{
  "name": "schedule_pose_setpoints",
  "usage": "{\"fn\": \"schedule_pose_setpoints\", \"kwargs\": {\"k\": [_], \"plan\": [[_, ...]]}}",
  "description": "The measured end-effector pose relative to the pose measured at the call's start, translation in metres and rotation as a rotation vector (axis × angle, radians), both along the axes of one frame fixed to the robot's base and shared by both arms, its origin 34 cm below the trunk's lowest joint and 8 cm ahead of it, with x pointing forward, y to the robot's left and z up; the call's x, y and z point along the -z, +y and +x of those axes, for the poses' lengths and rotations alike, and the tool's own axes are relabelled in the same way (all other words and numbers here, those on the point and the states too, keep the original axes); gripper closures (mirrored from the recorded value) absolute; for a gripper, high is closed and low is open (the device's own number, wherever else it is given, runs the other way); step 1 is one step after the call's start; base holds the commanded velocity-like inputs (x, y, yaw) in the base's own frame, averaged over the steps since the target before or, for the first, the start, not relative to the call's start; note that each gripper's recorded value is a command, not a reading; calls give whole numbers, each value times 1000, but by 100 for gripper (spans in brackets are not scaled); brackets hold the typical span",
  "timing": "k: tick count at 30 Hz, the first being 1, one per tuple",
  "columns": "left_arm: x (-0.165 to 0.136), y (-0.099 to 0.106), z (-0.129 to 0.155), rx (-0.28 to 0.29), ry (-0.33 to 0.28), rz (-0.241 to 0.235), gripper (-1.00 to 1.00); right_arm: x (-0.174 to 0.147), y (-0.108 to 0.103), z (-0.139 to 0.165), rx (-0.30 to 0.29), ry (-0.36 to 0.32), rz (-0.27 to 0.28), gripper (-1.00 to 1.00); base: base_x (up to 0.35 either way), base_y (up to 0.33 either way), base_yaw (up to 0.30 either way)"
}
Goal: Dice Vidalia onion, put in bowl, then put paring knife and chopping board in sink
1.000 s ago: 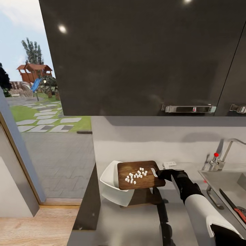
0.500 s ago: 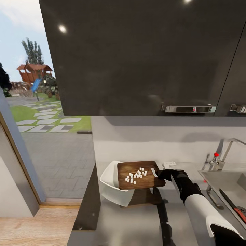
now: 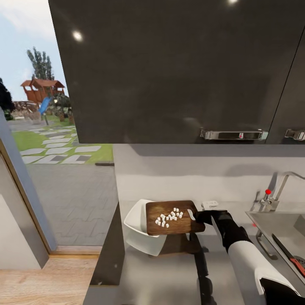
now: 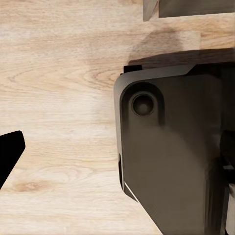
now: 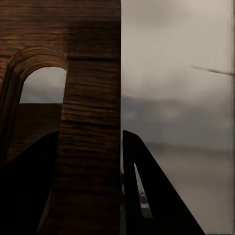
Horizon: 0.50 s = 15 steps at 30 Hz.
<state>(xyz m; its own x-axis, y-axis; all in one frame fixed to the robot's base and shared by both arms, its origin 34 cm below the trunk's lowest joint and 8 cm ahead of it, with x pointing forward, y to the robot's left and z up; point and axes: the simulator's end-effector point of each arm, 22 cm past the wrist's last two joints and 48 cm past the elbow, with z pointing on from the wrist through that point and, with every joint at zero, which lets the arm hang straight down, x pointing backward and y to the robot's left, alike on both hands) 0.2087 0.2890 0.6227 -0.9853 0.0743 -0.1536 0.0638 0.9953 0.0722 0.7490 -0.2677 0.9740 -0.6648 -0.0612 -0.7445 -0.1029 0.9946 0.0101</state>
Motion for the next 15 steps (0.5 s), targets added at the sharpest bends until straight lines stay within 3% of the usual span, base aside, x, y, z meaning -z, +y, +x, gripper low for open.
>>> {"fn": "schedule_pose_setpoints", "kwargs": {"k": [9, 15], "plan": [[0, -12, 0, 2, 0, -16, -100, -15, -16, 4, 68, -3, -45, 100, 0, 0, 0], [1, -15, 0, 3, 0, -21, -100, -26, -2, 9, 85, -23, -48, 100, 0, 0, 0]]}}
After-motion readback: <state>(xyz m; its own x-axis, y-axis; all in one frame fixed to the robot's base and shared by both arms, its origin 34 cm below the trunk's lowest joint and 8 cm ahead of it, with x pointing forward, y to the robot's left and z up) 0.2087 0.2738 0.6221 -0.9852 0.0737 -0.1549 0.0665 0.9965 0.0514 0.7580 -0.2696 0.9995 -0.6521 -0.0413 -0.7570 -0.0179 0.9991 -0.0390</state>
